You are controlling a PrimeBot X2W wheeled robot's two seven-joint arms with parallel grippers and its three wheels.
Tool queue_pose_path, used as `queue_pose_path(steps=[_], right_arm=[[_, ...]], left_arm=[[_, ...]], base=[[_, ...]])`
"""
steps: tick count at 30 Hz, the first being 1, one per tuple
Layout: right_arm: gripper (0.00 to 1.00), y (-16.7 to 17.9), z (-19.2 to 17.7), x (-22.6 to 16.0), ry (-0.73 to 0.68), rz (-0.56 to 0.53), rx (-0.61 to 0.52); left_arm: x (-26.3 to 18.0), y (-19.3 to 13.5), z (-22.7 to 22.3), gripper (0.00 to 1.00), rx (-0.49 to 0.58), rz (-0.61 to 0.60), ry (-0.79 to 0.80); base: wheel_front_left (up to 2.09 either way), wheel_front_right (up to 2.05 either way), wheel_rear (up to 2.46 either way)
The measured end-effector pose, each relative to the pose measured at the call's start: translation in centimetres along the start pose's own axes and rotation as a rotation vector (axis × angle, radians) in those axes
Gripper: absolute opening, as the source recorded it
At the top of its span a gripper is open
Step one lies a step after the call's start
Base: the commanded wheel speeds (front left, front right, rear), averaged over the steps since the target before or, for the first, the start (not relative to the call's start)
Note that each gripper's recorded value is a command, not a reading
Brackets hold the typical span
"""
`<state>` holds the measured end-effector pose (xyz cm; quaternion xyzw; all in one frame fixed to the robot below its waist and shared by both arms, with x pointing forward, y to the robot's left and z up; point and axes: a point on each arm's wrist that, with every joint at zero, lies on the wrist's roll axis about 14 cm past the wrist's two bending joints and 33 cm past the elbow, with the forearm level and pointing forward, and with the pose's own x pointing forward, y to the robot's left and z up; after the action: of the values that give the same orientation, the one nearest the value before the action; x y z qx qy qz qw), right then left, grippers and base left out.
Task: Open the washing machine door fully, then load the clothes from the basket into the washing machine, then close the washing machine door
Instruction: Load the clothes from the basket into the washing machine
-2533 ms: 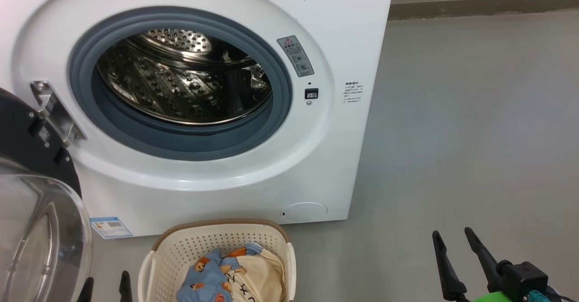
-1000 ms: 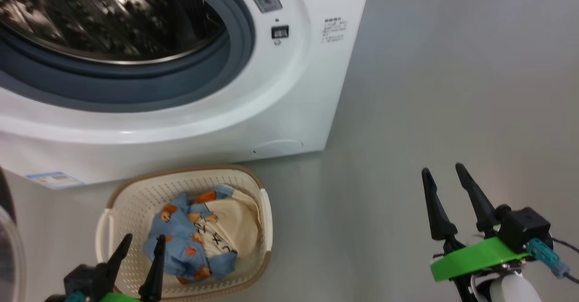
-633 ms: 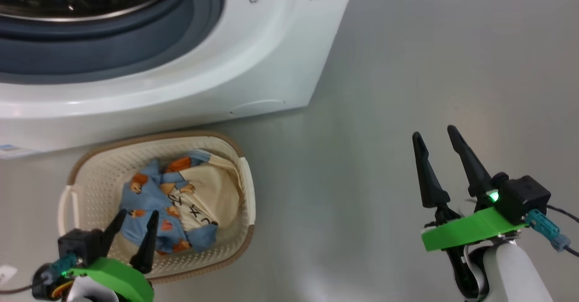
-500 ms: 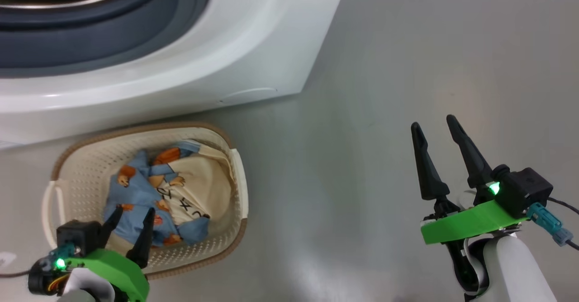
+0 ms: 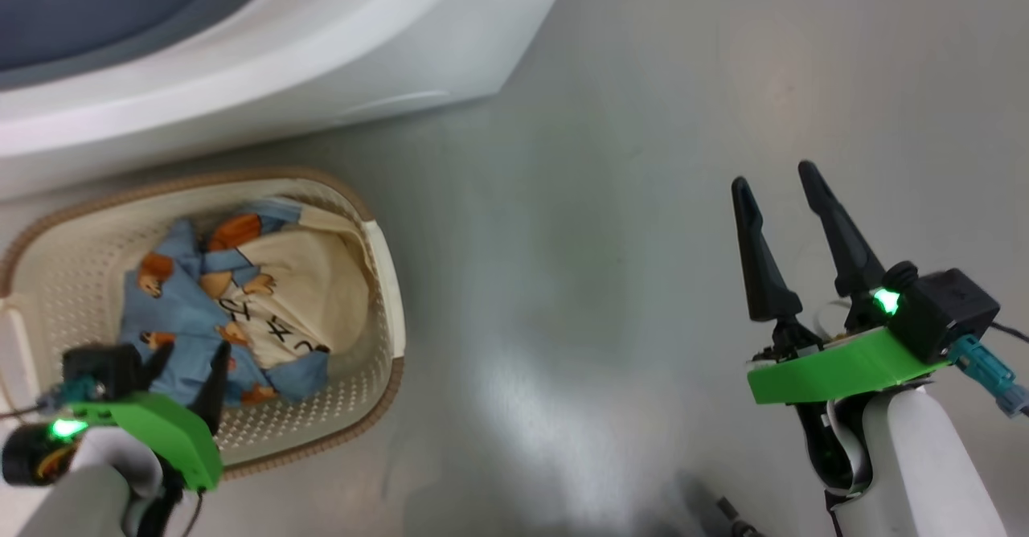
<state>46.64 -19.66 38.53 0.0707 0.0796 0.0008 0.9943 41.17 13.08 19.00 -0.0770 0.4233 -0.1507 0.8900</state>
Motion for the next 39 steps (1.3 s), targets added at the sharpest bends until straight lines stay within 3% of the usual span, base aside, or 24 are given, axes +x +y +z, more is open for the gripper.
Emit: queue_pose_path(steps=[19, 36, 38, 39], right_arm=[[1.00, -1.3, -4.9, 1.3, 0.094, -0.018, -0.044], [1.00, -1.6, -6.9, 2.0, 0.122, -0.017, -0.065], [1.00, -1.7, -6.8, 2.0, 0.122, -0.017, -0.071], [1.00, -1.7, -6.8, 2.0, 0.121, -0.018, -0.071]], left_arm=[[5.8, 3.3, -2.6, 1.00, -0.021, 0.018, 0.149], [7.8, 1.9, -4.2, 0.99, -0.053, -0.045, 0.198], [7.7, 1.6, -4.4, 0.49, -0.044, -0.056, 0.203], [7.7, 1.5, -4.6, 0.38, -0.043, -0.059, 0.207]], base=[[0.00, 0.00, 0.00], [0.00, 0.00, 0.00], [0.00, 0.00, 0.00], [0.00, 0.00, 0.00]])
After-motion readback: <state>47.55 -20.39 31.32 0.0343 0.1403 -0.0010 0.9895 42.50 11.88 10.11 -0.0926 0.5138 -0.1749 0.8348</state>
